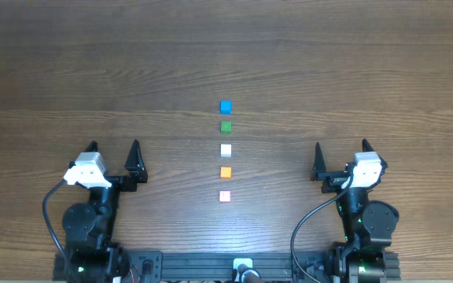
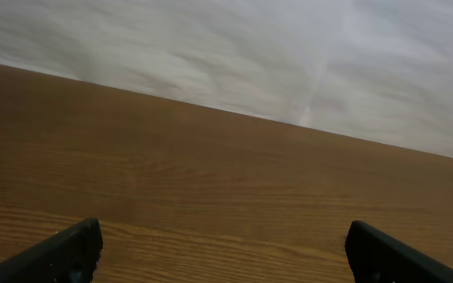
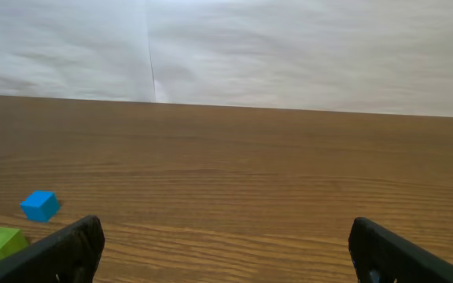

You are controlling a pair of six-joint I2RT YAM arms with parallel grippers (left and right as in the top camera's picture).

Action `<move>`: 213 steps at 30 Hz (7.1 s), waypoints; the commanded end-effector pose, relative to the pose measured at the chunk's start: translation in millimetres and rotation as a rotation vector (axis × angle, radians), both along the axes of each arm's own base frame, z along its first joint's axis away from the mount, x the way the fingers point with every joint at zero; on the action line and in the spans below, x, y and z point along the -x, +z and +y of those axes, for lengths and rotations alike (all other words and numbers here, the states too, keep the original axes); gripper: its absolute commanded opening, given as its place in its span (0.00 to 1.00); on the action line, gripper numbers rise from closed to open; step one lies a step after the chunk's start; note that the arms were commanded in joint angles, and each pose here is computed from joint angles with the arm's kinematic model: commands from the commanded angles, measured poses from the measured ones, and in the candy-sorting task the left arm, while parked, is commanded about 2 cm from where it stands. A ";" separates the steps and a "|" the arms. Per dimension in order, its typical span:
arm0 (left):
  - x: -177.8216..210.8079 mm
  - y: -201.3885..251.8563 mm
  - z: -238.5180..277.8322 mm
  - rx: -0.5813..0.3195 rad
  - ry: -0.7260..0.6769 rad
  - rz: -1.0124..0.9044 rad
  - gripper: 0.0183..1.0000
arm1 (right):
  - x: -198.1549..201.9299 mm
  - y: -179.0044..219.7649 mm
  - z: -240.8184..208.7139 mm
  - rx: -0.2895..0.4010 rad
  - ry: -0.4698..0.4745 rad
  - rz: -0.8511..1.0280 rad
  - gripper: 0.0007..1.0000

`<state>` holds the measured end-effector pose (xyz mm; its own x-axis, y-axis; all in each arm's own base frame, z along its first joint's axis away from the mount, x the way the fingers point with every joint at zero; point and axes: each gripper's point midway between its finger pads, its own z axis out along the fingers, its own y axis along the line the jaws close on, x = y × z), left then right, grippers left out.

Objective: Stack Cubes

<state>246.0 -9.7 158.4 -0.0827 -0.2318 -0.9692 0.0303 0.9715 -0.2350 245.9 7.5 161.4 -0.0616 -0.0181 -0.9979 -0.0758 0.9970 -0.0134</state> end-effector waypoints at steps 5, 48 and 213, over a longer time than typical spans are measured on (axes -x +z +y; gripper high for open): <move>0.2 -1.3 -0.8 0.012 -0.005 -0.001 1.00 | 0.1 -2.0 -0.5 -0.006 -0.006 0.000 0.99; 37.6 113.0 -107.5 0.040 -0.595 0.268 1.00 | 0.1 -2.0 -0.5 -0.006 -0.006 0.000 0.99; -34.1 -124.9 -238.6 -0.155 -0.080 1.431 0.08 | 0.1 -2.0 -0.5 -0.006 -0.006 0.000 0.99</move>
<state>277.6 -247.9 37.4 -0.9926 -0.1069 -0.0581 -0.1063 0.9942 -0.0140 246.0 6.6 160.9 -0.0640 -0.0177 -0.9978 -0.0701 0.9975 -0.0132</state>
